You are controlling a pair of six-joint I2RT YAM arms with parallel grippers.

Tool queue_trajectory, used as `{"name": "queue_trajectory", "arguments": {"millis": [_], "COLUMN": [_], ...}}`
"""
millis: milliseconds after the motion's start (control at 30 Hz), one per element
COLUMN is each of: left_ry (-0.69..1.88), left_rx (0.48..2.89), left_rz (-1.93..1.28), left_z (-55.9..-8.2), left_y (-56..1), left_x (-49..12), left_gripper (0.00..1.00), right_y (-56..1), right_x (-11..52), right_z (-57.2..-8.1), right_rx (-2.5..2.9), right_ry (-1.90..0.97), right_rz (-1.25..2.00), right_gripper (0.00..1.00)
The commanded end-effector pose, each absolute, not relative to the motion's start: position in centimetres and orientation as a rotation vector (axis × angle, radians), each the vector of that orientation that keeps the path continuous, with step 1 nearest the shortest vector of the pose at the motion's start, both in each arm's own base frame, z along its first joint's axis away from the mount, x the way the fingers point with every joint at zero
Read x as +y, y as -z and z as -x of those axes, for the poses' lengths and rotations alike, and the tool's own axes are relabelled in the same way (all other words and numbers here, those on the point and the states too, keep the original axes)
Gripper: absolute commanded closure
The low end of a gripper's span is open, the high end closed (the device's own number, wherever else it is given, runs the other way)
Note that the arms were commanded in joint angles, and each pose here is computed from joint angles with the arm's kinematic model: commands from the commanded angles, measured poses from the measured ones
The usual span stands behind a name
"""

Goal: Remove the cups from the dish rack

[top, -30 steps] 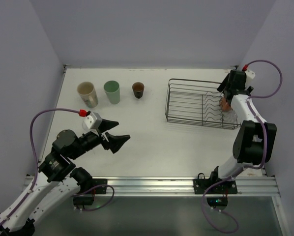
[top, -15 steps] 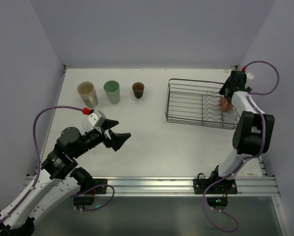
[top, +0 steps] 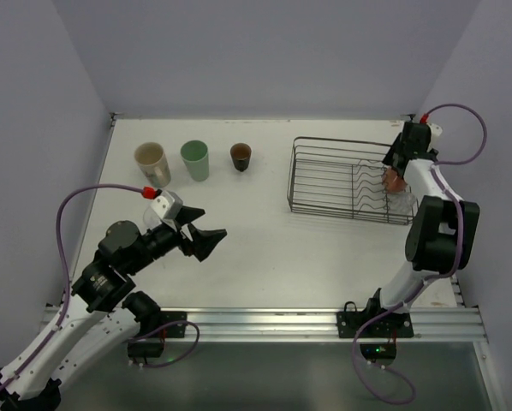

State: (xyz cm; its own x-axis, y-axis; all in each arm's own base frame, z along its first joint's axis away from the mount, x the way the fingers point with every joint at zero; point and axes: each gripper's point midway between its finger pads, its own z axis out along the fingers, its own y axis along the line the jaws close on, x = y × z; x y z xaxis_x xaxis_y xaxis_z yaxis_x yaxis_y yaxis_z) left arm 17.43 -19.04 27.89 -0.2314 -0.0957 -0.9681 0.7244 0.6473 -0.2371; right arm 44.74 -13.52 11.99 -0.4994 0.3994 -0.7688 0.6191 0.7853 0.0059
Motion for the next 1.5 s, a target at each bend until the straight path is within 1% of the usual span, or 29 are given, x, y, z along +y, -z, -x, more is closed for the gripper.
{"name": "queue_trajectory", "arguments": {"millis": [0,200,367,433,500,600,633,833,867,933,967,1000,1033,1100,1233,1267,1333,1367,1433,1467], "left_ry": [0.802,0.805,0.807,0.810,0.824,0.856,0.886,1.152,1.212,1.320,1.372,1.399,1.450,1.524,1.614,1.620,1.623,1.618,1.626,1.618], "left_rx": [1.618,1.619,1.629,1.638,1.645,1.660,1.667,1.636,1.556,1.589,1.518,1.567,1.569,1.611,1.612,1.624,1.628,1.655,1.620,1.634], "left_rz": [-0.525,-0.522,-0.525,-0.526,-0.532,-0.538,-0.521,-0.431,-0.425,-0.362,-0.361,-0.343,-0.316,-0.303,-0.350,-0.353,-0.360,-0.346,-0.335,-0.327], "left_z": [-17.7,-17.8,-17.9,-18.0,-18.0,-18.3,-18.3,-18.9,-19.1,-20.0,-20.2,-21.3,-21.7,-22.9,-23.7,-24.6,-25.4,-26.2,-27.0,-27.7], "left_y": [-28.3,-28.3,-28.1,-28.0,-27.9,-27.7,-27.9,-31.2,-33.0,-32.4,-33.8,-32.3,-32.7,-31.5,-31.7,-31.5,-31.4,-30.4,-31.3,-30.7], "left_x": [-18.7,-18.7,-18.9,-19.0,-19.4,-20.1,-20.5,-24.1,-24.9,-26.6,-27.4,-28.7,-29.4,-32.0,-36.7,-38.1,-39.5,-40.4,-41.1,-41.5], "left_gripper": [0.08,0.08,0.08,0.08,0.08,0.08,0.09,0.11,0.11,0.12,0.13,0.12,0.13,0.12,0.13,0.13,0.13,0.13,0.14,0.14], "right_y": [-20.8,-25.9,-28.0,-29.4,-29.2,-29.9,-30.2,-30.2,-29.4,-29.5,-28.7,-28.6,-28.7,-27.8,-27.4,-27.4,-27.5,-27.5,-27.6,-27.7], "right_x": [-14.0,-13.7,-12.6,-11.7,-10.5,-8.2,-6.7,-1.2,-0.1,1.5,2.6,3.2,3.8,5.1,6.9,7.1,7.7,7.9,8.4,8.6], "right_z": [-45.9,-44.7,-43.5,-42.7,-42.2,-41.1,-41.1,-39.4,-39.0,-38.2,-37.7,-37.3,-36.9,-36.0,-34.4,-34.2,-33.7,-33.6,-33.3,-33.2], "right_rx": [1.917,1.794,1.740,1.703,1.703,1.661,1.652,1.601,1.614,1.587,1.593,1.582,1.569,1.577,1.540,1.539,1.533,1.532,1.537,1.537], "right_ry": [0.313,0.277,0.195,0.137,0.055,-0.098,-0.203,-0.579,-0.649,-0.778,-0.847,-0.894,-0.955,-1.037,-1.175,-1.192,-1.240,-1.251,-1.295,-1.309], "right_rz": [-0.710,-0.696,-0.709,-0.698,-0.701,-0.695,-0.686,-0.638,-0.620,-0.629,-0.608,-0.601,-0.612,-0.587,-0.568,-0.565,-0.542,-0.537,-0.515,-0.507], "right_gripper": [0.55,0.57,0.59,0.60,0.61,0.61,0.61,0.61,0.61,0.62,0.62,0.62,0.62,0.62,0.62,0.62,0.62,0.62,0.62,0.62]}}
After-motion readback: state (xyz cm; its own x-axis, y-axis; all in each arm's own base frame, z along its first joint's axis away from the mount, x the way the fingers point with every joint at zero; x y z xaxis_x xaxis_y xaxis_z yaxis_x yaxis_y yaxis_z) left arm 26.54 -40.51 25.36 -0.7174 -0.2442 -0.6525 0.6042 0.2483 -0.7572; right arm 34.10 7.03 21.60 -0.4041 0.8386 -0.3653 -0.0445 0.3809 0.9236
